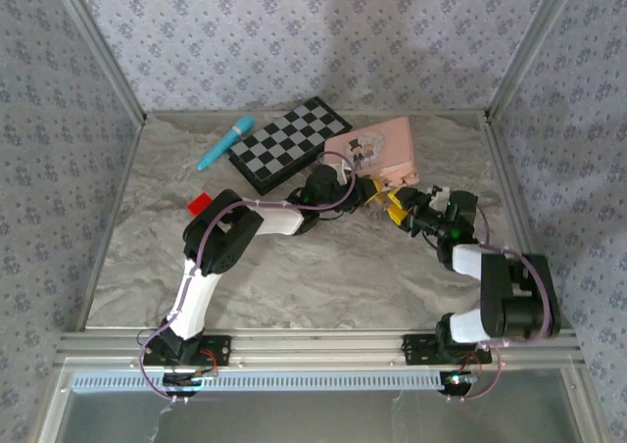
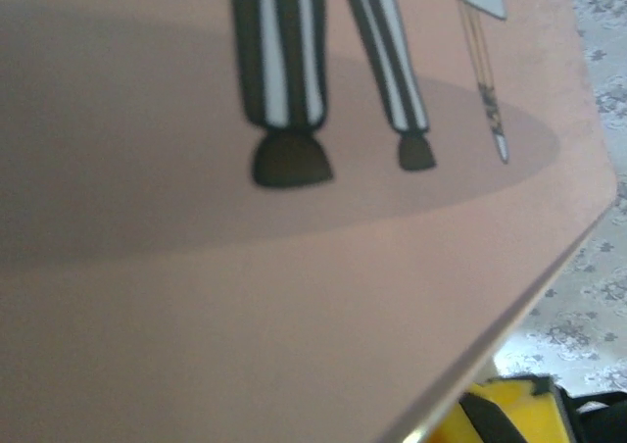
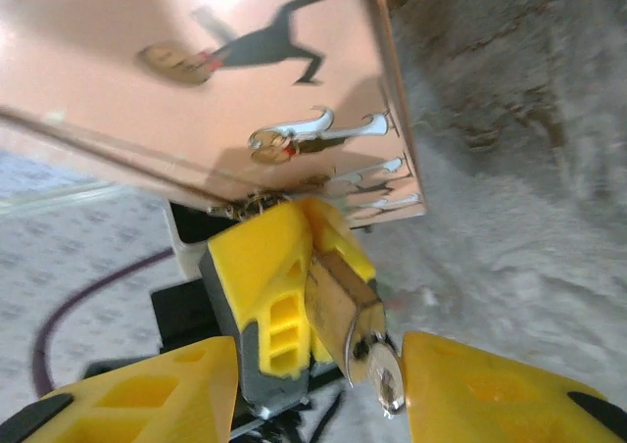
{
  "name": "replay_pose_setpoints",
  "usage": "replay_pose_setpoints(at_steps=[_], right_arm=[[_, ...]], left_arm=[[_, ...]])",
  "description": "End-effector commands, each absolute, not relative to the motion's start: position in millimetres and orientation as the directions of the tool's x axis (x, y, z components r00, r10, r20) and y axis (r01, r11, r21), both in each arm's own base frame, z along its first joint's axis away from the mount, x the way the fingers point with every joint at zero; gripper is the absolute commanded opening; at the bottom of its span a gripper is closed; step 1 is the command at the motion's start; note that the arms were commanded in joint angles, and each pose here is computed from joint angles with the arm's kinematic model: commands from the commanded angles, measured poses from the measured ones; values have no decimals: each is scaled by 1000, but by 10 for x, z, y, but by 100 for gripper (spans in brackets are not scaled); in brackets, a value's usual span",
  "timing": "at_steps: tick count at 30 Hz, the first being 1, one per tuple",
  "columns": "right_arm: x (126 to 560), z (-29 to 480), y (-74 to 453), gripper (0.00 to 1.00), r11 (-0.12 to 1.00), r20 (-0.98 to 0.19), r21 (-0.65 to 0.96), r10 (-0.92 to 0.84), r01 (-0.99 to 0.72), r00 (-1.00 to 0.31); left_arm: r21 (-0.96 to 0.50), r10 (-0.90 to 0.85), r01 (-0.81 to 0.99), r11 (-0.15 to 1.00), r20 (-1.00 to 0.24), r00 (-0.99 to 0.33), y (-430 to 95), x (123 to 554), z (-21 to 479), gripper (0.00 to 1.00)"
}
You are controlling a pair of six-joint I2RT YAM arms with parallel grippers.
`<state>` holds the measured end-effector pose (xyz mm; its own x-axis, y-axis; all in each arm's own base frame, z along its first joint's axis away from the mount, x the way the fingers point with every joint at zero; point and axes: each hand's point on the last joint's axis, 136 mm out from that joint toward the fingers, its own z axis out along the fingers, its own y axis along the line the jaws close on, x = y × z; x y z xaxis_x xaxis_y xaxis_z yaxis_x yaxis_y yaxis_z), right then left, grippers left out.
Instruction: Unlock the padlock with the key
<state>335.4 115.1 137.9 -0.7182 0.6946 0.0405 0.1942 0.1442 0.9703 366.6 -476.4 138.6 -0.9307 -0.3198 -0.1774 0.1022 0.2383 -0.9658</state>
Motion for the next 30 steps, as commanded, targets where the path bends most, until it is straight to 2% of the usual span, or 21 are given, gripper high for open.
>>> replay_pose_setpoints(at_steps=[1, 5, 9, 14, 20, 26, 28, 30], right_arm=[[3128, 1131, 987, 49, 403, -118, 884, 684, 238, -719], [2923, 1219, 783, 50, 607, -308, 764, 643, 221, -701], [2841, 1357, 808, 49, 678, -393, 723, 564, 136, -726], [2815, 1409, 802, 49, 796, -466, 600, 429, 80, -774], [2866, 1450, 785, 49, 821, -496, 567, 401, 62, -770], [2861, 1406, 862, 48, 830, -500, 556, 374, 41, -781], [2849, 1397, 869, 48, 844, -510, 534, 358, 38, -782], [2837, 1389, 874, 48, 862, -528, 506, 337, 31, -779]], left_arm=[[-971, -354, 110, 211, -181, -917, -4766, 3758, 1726, 0], [-970, -336, 96, 222, -169, -927, -4807, 3750, 1678, 0], [-967, -305, 95, 238, -167, -937, -4855, 3719, 1634, 0], [-910, -194, 145, 389, -234, -953, -4893, 3563, 1389, 0], [-824, -62, 192, 533, -265, -962, -4895, 3290, 1094, 0], [-757, -29, 215, 617, -294, -955, -4903, 3291, 877, 0], [-744, -14, 221, 630, -295, -955, -4910, 3299, 822, 2], [-733, -5, 226, 641, -299, -954, -4896, 3299, 782, 8]])
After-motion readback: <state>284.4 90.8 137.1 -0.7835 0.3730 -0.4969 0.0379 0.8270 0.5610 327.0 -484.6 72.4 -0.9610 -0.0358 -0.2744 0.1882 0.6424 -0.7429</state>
